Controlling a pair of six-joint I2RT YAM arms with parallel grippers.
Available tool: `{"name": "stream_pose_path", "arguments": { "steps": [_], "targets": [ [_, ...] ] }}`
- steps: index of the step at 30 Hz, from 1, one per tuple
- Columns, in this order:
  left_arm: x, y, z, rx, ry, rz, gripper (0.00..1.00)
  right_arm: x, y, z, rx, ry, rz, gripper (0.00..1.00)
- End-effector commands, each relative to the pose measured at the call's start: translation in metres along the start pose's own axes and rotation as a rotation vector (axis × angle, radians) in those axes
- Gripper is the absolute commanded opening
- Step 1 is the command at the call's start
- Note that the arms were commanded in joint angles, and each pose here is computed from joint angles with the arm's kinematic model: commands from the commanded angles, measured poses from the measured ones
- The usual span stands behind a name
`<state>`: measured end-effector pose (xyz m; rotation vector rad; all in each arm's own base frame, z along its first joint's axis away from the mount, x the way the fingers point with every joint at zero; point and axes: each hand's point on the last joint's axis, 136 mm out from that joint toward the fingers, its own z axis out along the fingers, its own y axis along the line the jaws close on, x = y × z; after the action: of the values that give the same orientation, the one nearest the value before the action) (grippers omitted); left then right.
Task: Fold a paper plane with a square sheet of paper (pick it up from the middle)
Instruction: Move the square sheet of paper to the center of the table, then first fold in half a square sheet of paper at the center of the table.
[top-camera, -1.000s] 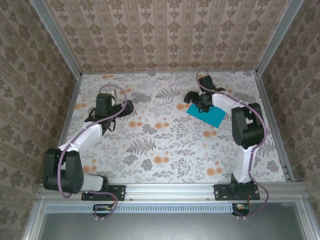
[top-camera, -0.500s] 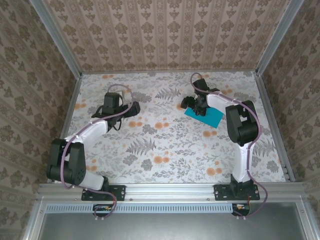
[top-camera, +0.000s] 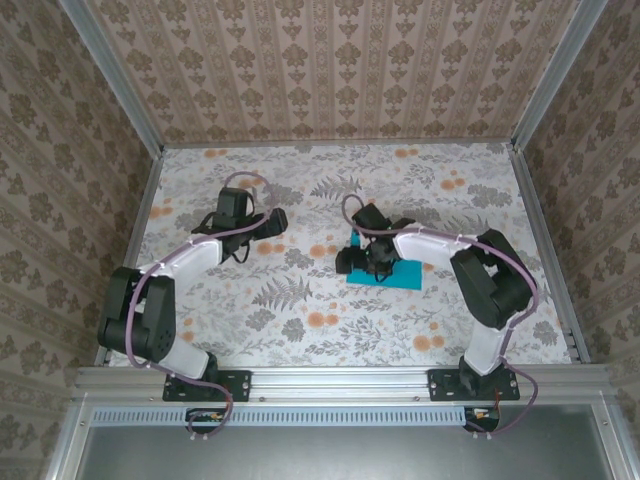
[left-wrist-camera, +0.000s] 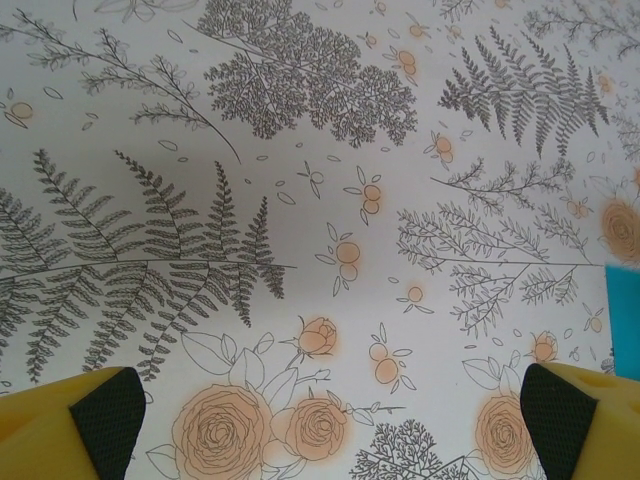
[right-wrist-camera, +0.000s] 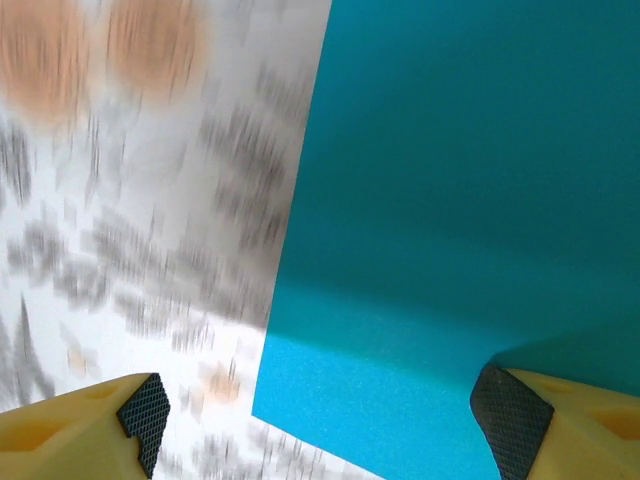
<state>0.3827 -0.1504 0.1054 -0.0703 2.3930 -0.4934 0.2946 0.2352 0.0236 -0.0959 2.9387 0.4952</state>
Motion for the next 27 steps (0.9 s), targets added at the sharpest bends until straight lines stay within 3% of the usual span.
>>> {"name": "stream_pose_path", "arguments": {
  "steps": [1,5,8,12,17,27],
  "targets": [
    [-0.009,-0.011,0.003,0.022,-0.009,-0.011,1.00,0.067,-0.028,-0.002,0.110,0.222,-0.009,0.86],
    [-0.009,-0.015,0.005,0.032,-0.004,-0.024,1.00,0.028,-0.018,-0.045,0.133,0.045,-0.044,0.89],
    [-0.007,-0.018,0.005,0.043,0.002,-0.036,1.00,0.002,-0.033,-0.059,0.200,-0.058,-0.006,0.93],
    [0.000,-0.022,0.005,0.058,0.031,-0.064,1.00,-0.013,-0.066,-0.052,0.310,-0.041,0.076,1.00],
    [0.010,-0.039,0.006,0.133,0.076,-0.082,1.00,-0.025,-0.069,-0.039,0.331,-0.022,0.051,1.00],
    [0.020,-0.050,0.013,0.150,0.111,-0.089,1.00,-0.027,-0.085,-0.019,0.367,0.040,0.084,0.99]
  ]
}}
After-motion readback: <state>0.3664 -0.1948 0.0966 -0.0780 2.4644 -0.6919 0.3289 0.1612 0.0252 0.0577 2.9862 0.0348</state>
